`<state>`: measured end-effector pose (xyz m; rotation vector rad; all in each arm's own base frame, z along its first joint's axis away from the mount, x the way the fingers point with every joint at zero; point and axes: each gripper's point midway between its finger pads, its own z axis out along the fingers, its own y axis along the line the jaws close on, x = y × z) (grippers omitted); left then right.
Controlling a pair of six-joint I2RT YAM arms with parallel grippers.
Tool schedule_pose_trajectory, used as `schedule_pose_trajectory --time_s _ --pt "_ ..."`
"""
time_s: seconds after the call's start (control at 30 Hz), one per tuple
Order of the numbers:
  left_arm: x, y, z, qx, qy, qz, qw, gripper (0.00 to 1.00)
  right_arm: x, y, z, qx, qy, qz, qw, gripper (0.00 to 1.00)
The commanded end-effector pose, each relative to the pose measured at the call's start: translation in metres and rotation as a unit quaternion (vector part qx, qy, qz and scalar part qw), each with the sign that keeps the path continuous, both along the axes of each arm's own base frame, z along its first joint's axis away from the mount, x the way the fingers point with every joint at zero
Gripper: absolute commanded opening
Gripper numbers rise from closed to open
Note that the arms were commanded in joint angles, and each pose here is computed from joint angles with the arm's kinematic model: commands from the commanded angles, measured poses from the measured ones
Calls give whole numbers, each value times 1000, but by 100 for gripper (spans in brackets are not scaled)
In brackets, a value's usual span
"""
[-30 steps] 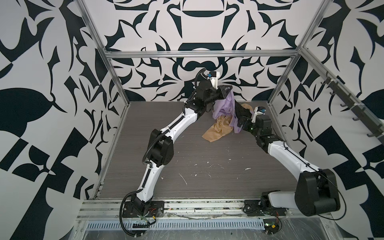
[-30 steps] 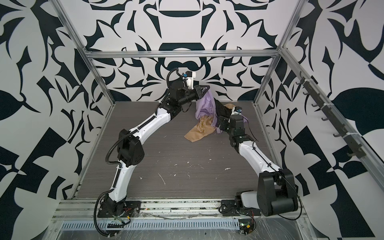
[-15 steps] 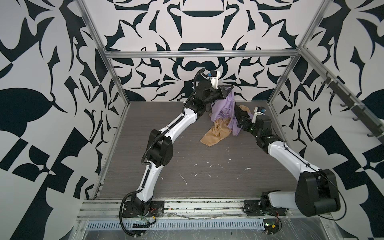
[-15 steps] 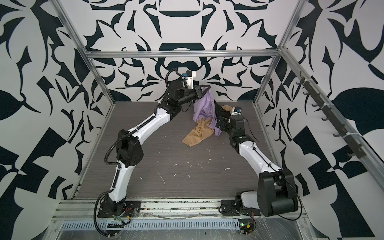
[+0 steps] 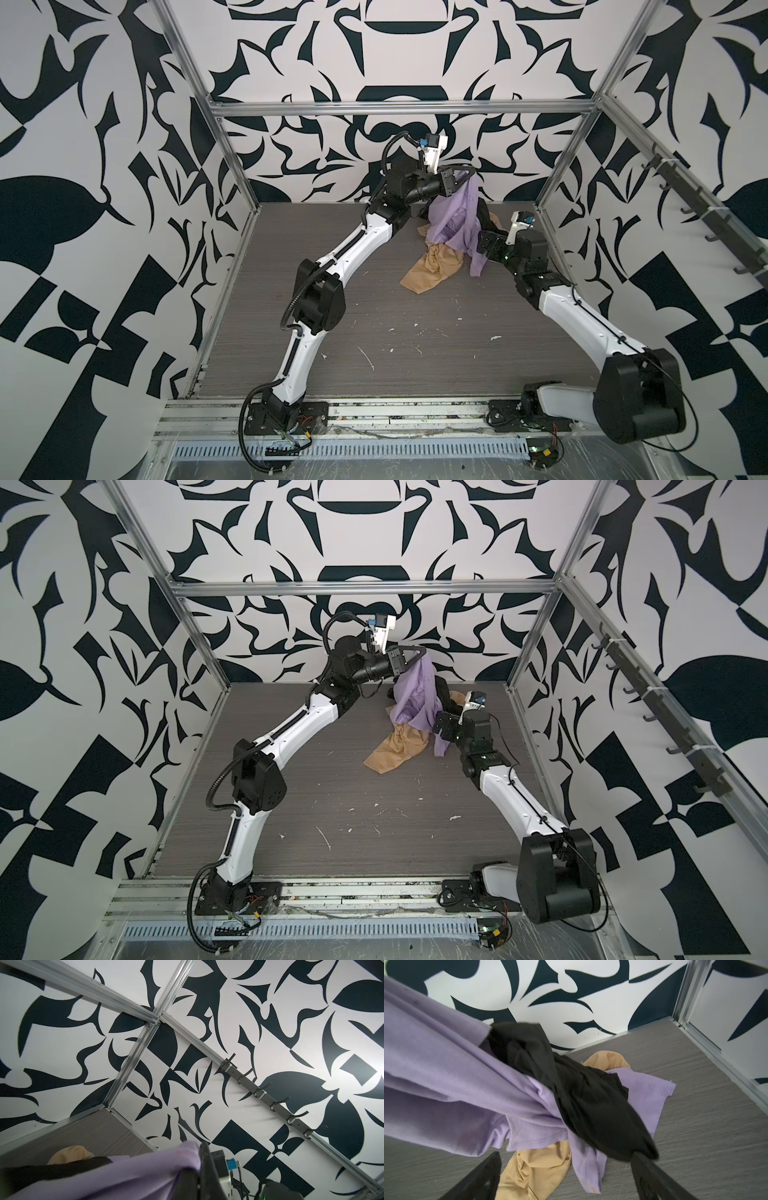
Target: Pick out a specific cloth from the pile
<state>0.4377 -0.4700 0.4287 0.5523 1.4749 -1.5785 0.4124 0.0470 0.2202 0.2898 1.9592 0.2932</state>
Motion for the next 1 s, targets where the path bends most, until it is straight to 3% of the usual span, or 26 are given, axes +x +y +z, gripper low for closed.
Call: schedule_pose_trajectory --time_s 0.0,0.3,0.6,0.97 --pt "-26 13 57 -54 -83 -30 995 0 1 -1 20 -4 -36 -1 999 100" --pt "-44 13 61 -38 -147 -76 986 0 0 5 45 -10 -80 22 997 100" --pt "-36 27 80 -40 -166 -70 983 0 -10 -5 84 -53 -139 8 989 100" --pt "-29 38 106 -70 -175 -25 982 0 -21 -4 95 -47 -154 12 987 100"
